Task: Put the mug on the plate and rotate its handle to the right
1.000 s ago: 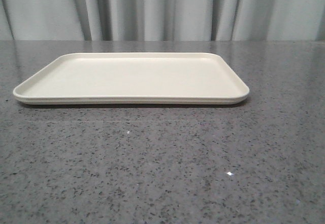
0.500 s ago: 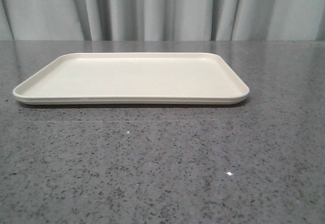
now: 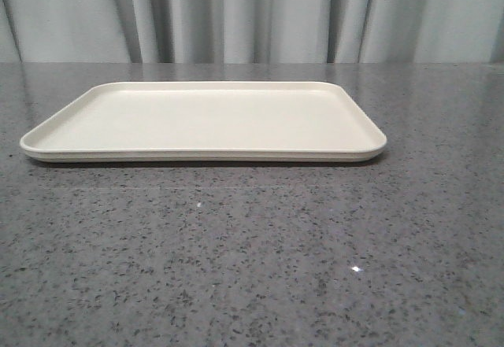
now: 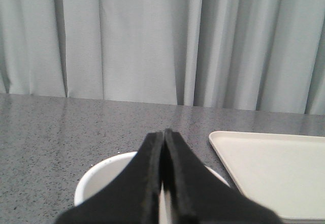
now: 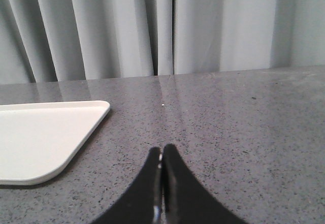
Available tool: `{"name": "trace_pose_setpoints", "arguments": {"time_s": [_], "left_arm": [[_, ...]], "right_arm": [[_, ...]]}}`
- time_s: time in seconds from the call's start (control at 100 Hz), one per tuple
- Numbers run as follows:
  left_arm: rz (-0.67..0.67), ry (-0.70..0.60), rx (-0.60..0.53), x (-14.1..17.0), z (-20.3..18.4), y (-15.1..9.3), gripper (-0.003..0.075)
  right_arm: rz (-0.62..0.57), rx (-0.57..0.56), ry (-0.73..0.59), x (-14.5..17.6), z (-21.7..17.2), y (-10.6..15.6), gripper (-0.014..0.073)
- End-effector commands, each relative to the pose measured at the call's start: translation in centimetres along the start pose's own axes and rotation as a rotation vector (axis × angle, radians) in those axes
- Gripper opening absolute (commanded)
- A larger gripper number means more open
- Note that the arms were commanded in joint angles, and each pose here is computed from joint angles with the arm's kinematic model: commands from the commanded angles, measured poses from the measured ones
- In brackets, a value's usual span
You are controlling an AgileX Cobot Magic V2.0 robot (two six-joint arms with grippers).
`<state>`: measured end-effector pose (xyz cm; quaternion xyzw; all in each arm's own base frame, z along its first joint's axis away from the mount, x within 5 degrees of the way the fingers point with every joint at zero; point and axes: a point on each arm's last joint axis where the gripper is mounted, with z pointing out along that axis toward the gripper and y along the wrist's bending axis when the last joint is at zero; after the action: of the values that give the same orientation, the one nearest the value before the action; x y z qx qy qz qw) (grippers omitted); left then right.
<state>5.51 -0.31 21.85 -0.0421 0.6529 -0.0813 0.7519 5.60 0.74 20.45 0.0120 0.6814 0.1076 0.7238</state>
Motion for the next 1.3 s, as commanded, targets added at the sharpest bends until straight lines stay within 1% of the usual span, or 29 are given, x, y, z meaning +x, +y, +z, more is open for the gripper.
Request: {"name": "trace_pose_setpoints", "arguments": {"time_s": [0.0,0.81,0.96,1.1,1.18,1.29], "left_arm": [[-0.013,-0.084,0.045,-0.4,-0.3,-0.3,-0.002],[-0.013,-0.084,0.045,-0.4,-0.3,-0.3,-0.002],[-0.013,-0.124,0.069,-0.8,-0.3,-0.6,-0.002],[-0.022,-0.179,0.091,-2.0,-0.5,-0.9,-0.002],[-0.051,-0.203,0.092,-2.8,-0.6,-1.0,-0.002],[-0.049,-0.242,0.095,-4.5,-0.8,-1.2,-0.002]], "right_arm": [[-0.018,0.023,-0.092,-0.8,-0.2,-0.2,-0.0059],[-0.018,0.033,-0.123,-1.1,-0.2,-0.3,-0.0059],[-0.017,0.043,-0.162,-1.5,-0.3,-0.4,-0.0059],[-0.016,0.036,-0.193,-2.7,-0.4,-0.1,-0.0059],[-0.014,0.028,-0.231,-4.1,-0.7,0.1,-0.0059],[-0.015,0.012,-0.254,-6.0,-0.9,0.6,-0.0059]]}}
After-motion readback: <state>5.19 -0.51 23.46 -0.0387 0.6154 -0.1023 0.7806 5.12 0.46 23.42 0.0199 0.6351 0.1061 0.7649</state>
